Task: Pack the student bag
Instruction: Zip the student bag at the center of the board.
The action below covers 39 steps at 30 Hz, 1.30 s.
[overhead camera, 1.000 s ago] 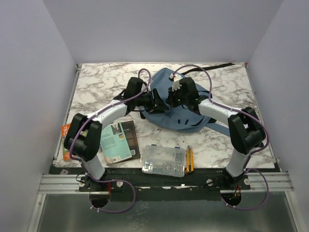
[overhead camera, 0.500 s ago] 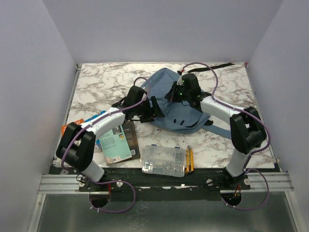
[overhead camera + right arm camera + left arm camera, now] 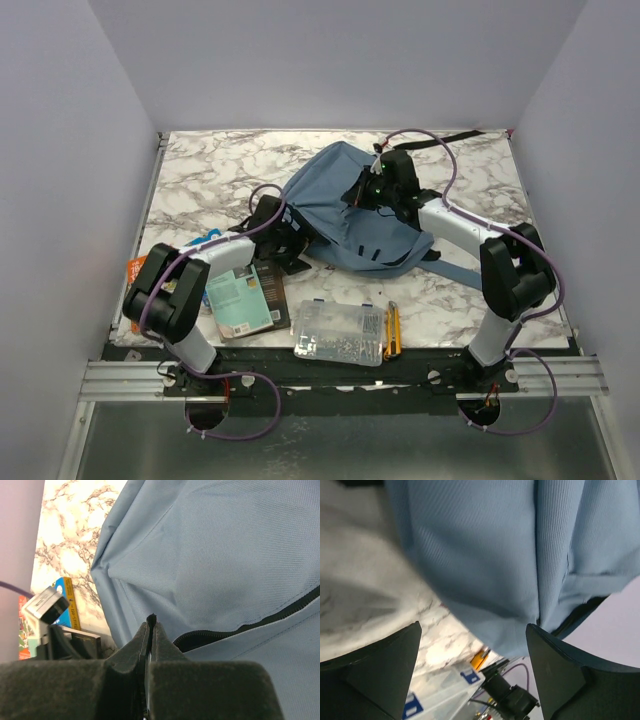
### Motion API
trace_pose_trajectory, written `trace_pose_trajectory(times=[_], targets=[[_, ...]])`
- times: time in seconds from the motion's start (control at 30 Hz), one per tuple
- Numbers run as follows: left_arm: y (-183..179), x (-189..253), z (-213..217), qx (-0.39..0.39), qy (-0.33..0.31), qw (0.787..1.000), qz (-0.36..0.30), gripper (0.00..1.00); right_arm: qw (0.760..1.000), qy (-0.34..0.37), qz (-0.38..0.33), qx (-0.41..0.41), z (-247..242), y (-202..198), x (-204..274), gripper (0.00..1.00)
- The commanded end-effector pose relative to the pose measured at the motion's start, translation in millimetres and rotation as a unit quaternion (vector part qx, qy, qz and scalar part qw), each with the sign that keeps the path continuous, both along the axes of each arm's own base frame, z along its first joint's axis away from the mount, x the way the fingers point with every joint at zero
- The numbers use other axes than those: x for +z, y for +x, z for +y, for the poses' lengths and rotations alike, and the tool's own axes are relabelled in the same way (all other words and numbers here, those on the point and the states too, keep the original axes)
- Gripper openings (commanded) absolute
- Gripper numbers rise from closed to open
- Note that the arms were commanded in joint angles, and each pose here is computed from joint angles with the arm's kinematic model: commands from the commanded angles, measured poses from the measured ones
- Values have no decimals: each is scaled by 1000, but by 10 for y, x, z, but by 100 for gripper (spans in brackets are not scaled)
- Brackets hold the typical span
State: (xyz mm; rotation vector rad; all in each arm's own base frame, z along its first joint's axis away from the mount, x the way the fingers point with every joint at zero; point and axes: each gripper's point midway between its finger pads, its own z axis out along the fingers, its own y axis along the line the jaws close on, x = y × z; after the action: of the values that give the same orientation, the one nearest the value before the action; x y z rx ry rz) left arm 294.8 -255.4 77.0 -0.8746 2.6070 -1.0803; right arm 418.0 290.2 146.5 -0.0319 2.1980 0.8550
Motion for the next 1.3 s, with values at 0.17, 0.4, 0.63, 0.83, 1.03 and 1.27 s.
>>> trace_pose_trajectory(times=[0.17, 0.4, 0.63, 0.83, 1.03, 1.27], targets=[[519, 69, -206, 32, -57, 994, -93, 61, 996, 86, -14, 11, 183, -7, 482, 1], [422, 5, -77, 28, -44, 991, -127, 0, 994, 95, -15, -44, -181, 274, 477, 1], [262, -224, 49, 36, -38, 994, -92, 0, 985, 133, -8, -111, -1131, 1027, 210, 0], [309, -209, 65, 29, -39, 994, -98, 0, 989, 80, -6, -122, -1737, 1628, -229, 1], [329, -216, -12, 2, -49, 995, -92, 0, 992, 2, -30, -124, -1957, 1908, -326, 1], [432, 90, -144, -69, -46, 987, -136, 28, 985, -77, 38, -149, -2115, 1558, -239, 39]])
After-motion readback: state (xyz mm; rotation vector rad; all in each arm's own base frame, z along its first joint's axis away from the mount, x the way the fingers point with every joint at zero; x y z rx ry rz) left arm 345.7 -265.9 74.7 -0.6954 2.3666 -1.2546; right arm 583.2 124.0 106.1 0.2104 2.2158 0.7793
